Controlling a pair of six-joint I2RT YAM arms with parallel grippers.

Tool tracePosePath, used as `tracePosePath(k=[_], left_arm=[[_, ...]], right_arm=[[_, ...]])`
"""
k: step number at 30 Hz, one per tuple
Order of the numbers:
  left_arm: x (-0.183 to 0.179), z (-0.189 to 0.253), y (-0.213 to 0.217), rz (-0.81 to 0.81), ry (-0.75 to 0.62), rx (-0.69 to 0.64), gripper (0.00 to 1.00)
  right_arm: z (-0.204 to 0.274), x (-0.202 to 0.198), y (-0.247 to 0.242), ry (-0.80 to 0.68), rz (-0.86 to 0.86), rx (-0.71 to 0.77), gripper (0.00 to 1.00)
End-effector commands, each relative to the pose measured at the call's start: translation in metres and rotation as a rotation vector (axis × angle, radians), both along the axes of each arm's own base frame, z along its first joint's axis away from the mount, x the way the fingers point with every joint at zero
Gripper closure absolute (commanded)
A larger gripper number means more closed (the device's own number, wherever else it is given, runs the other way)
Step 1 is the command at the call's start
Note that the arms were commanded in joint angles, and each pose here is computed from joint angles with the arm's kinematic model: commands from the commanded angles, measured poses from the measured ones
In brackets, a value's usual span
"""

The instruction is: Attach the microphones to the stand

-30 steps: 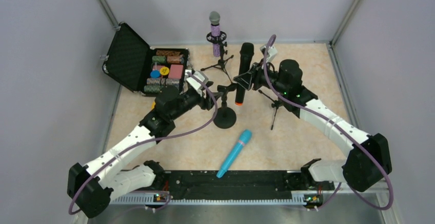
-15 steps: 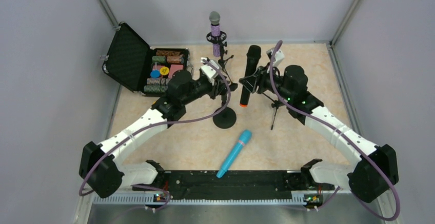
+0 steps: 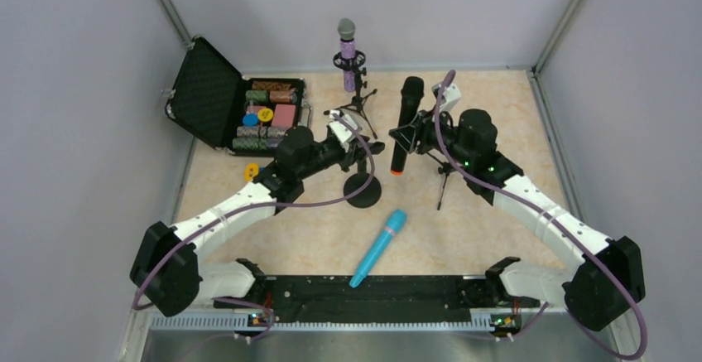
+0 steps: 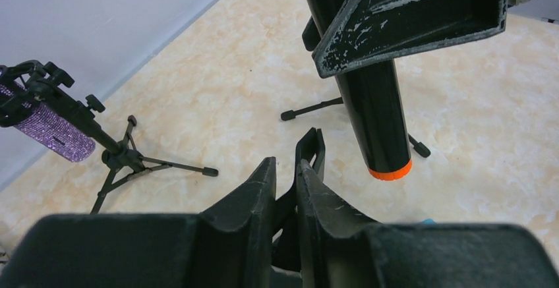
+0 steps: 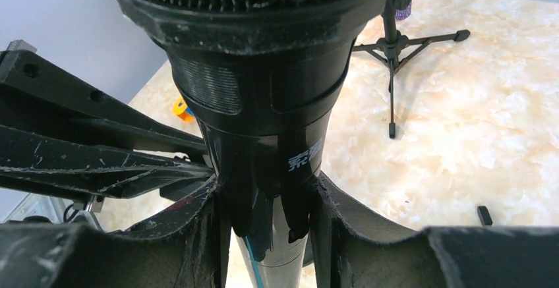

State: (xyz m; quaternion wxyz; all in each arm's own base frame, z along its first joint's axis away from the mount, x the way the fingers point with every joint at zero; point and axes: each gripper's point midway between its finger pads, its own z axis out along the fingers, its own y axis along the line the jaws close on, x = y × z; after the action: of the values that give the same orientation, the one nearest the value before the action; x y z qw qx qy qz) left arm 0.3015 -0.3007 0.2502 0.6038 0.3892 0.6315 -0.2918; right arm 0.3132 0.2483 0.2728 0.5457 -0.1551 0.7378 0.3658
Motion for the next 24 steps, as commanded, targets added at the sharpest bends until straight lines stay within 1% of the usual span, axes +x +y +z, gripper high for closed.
tracePosePath(k=[1,4,7,11,14,17,19,24], left_arm=[[-0.010,-0.013,0.006,-0.006,-0.005,0.020,0.74],[-0.005,0.009,0.005,0.008,-0.042,-0.008,0.69],[-0.006,0.033,0.002,-0.006,-0.062,-0.038,0.54],[-0.012,0.057,0.009,0.013,-0.083,-0.097,0.43],[-0.013,0.056,0.021,0.070,-0.086,-0.110,0.32],[-0.010,0.052,0.035,0.142,-0.116,-0.122,0.21],[-0.009,0.048,0.043,0.171,-0.133,-0.123,0.18],[-0.003,0.044,0.060,0.182,-0.089,-0.109,0.18]], right_arm=[[0.033,-0.002,0.005,-0.111,0.018,0.050,1.00],[0.033,-0.002,0.005,-0.108,0.019,0.049,1.00],[0.035,0.004,0.000,-0.116,-0.025,0.050,1.00],[0.039,0.017,-0.007,-0.157,-0.085,0.024,1.00],[0.043,0.028,-0.008,-0.195,-0.118,0.015,1.00],[0.053,0.035,-0.004,-0.241,-0.122,0.044,1.00],[0.056,0.038,-0.001,-0.246,-0.116,0.053,1.00],[0.059,0.034,0.008,-0.231,-0.054,0.017,1.00]])
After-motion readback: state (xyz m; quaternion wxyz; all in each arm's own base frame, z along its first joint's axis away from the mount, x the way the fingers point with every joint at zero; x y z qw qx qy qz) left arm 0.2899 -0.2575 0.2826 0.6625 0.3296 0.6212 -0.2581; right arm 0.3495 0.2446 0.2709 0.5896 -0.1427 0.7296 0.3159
